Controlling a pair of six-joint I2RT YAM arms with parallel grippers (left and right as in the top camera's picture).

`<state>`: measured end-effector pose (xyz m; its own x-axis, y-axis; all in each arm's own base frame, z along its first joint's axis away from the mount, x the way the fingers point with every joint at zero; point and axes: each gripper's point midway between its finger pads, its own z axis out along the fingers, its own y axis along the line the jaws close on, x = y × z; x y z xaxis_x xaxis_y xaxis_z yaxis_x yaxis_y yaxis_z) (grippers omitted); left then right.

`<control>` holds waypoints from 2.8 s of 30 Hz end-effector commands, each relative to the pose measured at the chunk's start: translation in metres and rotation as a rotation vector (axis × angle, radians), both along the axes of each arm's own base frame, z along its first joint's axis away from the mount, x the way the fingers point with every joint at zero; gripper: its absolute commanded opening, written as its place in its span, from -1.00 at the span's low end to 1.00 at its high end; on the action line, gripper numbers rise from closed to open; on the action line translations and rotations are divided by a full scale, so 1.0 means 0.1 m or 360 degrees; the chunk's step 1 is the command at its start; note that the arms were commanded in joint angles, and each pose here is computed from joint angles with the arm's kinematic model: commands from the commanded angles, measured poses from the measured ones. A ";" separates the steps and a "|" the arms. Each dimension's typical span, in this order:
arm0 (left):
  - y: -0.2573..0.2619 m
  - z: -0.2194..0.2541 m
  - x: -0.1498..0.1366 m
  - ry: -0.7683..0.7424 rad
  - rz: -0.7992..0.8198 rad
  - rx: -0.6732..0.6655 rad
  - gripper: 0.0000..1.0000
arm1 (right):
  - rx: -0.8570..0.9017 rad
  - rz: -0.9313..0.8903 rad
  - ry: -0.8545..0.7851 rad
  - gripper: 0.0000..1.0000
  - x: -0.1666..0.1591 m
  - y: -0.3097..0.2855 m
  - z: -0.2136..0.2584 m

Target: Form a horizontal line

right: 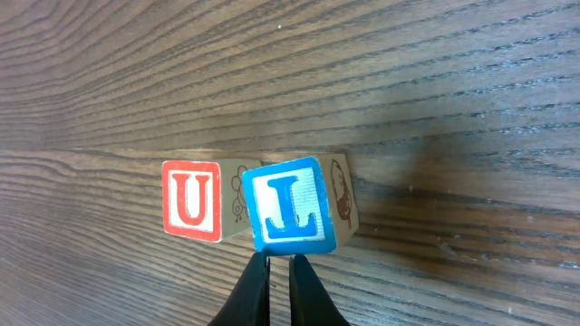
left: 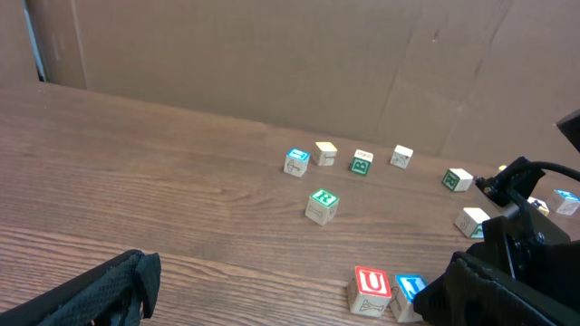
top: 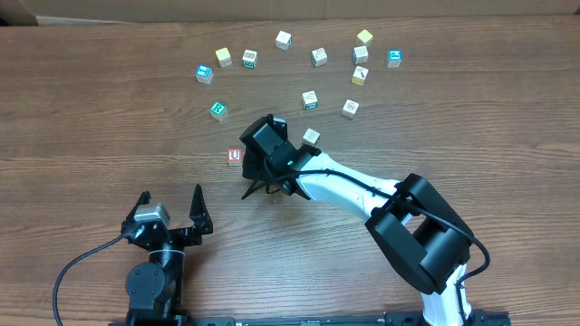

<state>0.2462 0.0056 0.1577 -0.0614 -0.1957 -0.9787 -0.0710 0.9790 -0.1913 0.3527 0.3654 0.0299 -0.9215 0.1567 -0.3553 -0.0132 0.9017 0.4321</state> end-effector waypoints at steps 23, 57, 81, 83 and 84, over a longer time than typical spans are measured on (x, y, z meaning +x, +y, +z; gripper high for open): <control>0.00 0.00 0.00 -0.0008 -0.0006 0.0034 1.00 | -0.0261 -0.0144 -0.0029 -0.93 0.22 -0.78 0.25; 0.00 0.00 0.00 -0.0008 -0.0006 0.0034 0.99 | -0.0302 -0.0194 -0.0054 -0.91 0.30 -0.87 0.19; 0.00 0.00 0.00 -0.0008 -0.0006 0.0034 1.00 | -0.0296 -0.0193 -0.0058 -0.87 0.30 -0.86 0.20; 0.00 0.00 0.00 -0.0008 -0.0006 0.0034 1.00 | -0.0291 -0.0190 -0.0056 -0.87 0.30 -0.86 0.20; 0.00 0.00 0.00 -0.0008 -0.0006 0.0034 0.99 | -0.0283 -0.0184 -0.0054 -0.87 0.30 -0.85 0.20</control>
